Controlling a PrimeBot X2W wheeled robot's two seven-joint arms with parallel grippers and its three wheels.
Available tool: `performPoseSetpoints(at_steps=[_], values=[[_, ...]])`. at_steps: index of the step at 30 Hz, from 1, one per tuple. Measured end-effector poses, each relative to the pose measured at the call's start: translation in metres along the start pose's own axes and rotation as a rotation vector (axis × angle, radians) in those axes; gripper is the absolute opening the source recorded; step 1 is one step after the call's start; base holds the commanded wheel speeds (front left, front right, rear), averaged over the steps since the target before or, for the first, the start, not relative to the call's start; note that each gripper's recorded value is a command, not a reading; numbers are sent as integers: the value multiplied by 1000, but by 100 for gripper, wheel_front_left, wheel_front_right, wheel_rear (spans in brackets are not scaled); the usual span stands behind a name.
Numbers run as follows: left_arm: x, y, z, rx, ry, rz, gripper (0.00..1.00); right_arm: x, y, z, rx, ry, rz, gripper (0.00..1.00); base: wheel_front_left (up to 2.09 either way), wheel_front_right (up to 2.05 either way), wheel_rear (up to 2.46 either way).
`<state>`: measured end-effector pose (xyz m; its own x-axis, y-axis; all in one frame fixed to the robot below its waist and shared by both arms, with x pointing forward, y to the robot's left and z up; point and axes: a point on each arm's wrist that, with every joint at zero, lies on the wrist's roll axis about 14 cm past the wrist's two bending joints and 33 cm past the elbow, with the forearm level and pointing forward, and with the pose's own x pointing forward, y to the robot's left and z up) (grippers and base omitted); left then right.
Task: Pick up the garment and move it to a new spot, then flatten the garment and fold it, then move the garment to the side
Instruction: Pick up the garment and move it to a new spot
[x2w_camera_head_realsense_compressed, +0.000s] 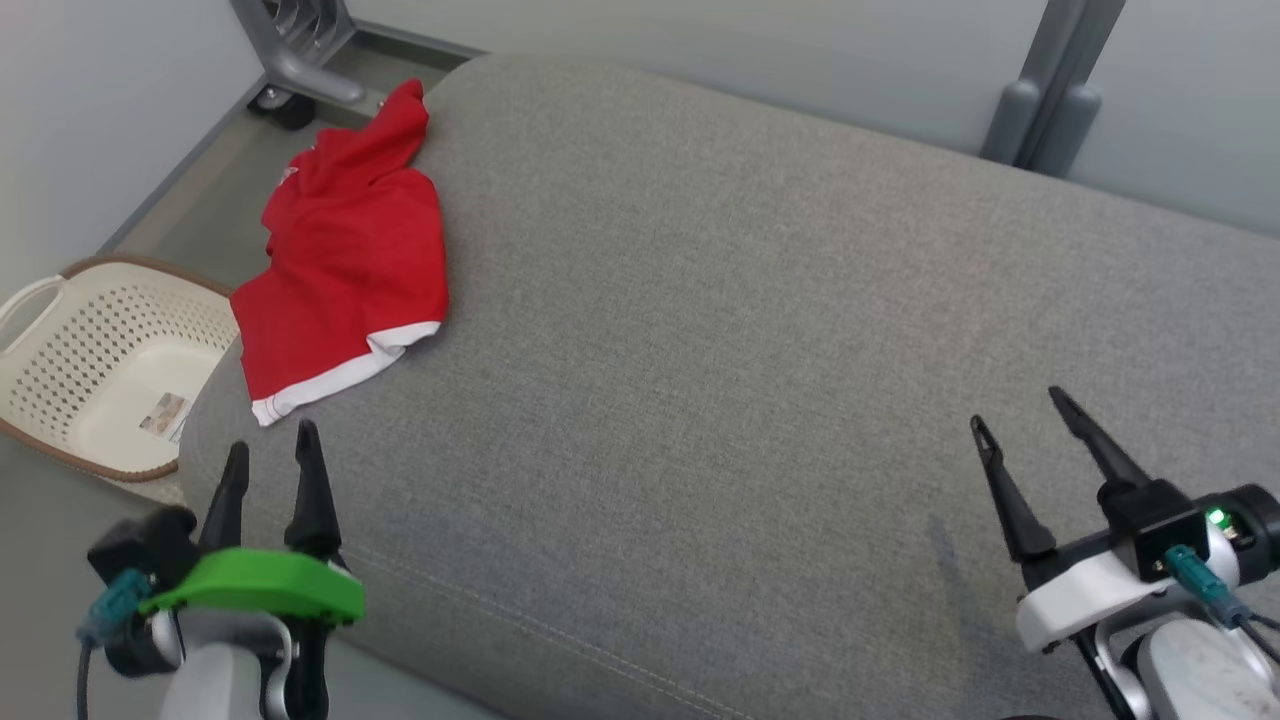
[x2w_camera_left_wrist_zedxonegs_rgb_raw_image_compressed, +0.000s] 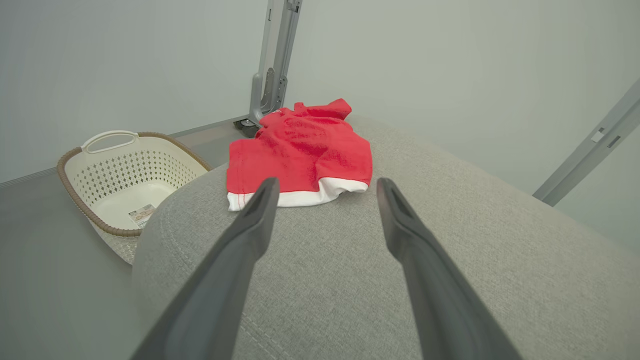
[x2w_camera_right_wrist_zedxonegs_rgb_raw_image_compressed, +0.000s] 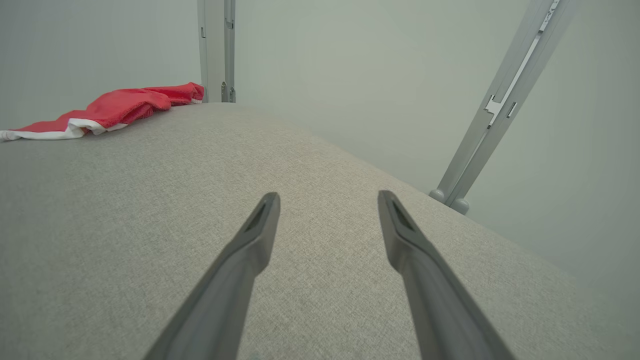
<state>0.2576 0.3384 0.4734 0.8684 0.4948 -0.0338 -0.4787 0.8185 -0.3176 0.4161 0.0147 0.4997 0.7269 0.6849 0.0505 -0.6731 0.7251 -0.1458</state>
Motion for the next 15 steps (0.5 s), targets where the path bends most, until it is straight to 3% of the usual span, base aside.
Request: performPoseSetpoints(at_steps=[6, 9, 12, 15], values=[[83, -13, 3, -63, 73, 22, 100, 29, -38, -28, -32, 7, 11, 100, 0, 0, 0], [111, -15, -19, -3, 191, 22, 100, 32, -47, -56, -6, 45, 10, 100, 0, 0, 0], [131, -18, -47, -27, 304, 48, 100, 30, -51, -86, 26, 92, 7, 100, 0, 0, 0], [146, -1, -63, -2, 369, 107, 100, 25, -55, -111, 56, 132, -1, 100, 0, 0, 0]])
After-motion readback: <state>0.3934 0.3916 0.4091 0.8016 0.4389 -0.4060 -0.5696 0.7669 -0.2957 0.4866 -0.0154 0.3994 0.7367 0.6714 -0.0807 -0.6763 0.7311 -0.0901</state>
